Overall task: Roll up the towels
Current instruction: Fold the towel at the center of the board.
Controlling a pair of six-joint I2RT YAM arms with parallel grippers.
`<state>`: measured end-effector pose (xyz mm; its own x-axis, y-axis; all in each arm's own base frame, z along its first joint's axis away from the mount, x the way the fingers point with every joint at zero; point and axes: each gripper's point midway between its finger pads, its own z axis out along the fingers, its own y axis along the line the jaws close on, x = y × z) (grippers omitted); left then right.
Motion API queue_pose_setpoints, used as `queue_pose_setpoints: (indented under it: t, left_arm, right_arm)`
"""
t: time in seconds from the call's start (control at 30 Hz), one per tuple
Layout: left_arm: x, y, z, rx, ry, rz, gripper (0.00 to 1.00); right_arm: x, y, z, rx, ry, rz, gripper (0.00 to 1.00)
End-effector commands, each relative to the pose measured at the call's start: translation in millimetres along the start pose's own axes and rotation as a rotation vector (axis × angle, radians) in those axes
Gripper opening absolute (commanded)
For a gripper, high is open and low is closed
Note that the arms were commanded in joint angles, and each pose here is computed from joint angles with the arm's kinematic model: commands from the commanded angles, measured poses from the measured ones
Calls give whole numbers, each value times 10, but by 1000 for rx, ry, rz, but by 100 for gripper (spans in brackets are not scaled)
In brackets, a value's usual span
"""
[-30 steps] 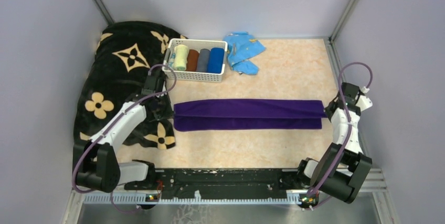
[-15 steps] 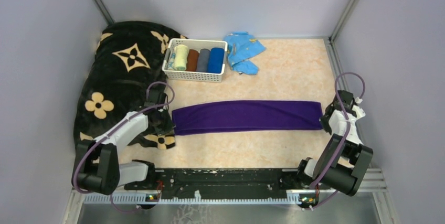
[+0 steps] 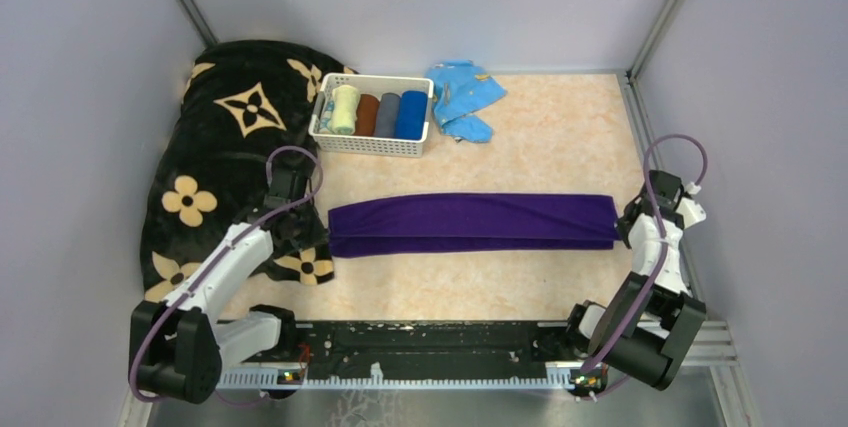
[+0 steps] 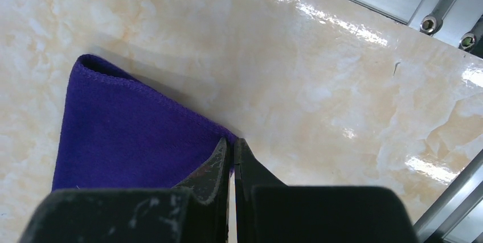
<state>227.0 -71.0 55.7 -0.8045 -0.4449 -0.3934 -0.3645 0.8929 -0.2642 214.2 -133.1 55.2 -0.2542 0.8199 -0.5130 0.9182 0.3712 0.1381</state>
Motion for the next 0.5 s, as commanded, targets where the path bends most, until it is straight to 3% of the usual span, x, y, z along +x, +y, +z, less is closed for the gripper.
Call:
queue_pose_setpoints:
  t: [0.0, 0.47]
  left_arm:
    - [-116, 37, -99, -23, -55, -13, 0]
    - [299, 145, 135, -46, 94, -70, 1]
  right_arm:
    - [-245, -6, -82, 9, -89, 37, 0]
    - [24, -123, 131, 41, -13, -2, 1]
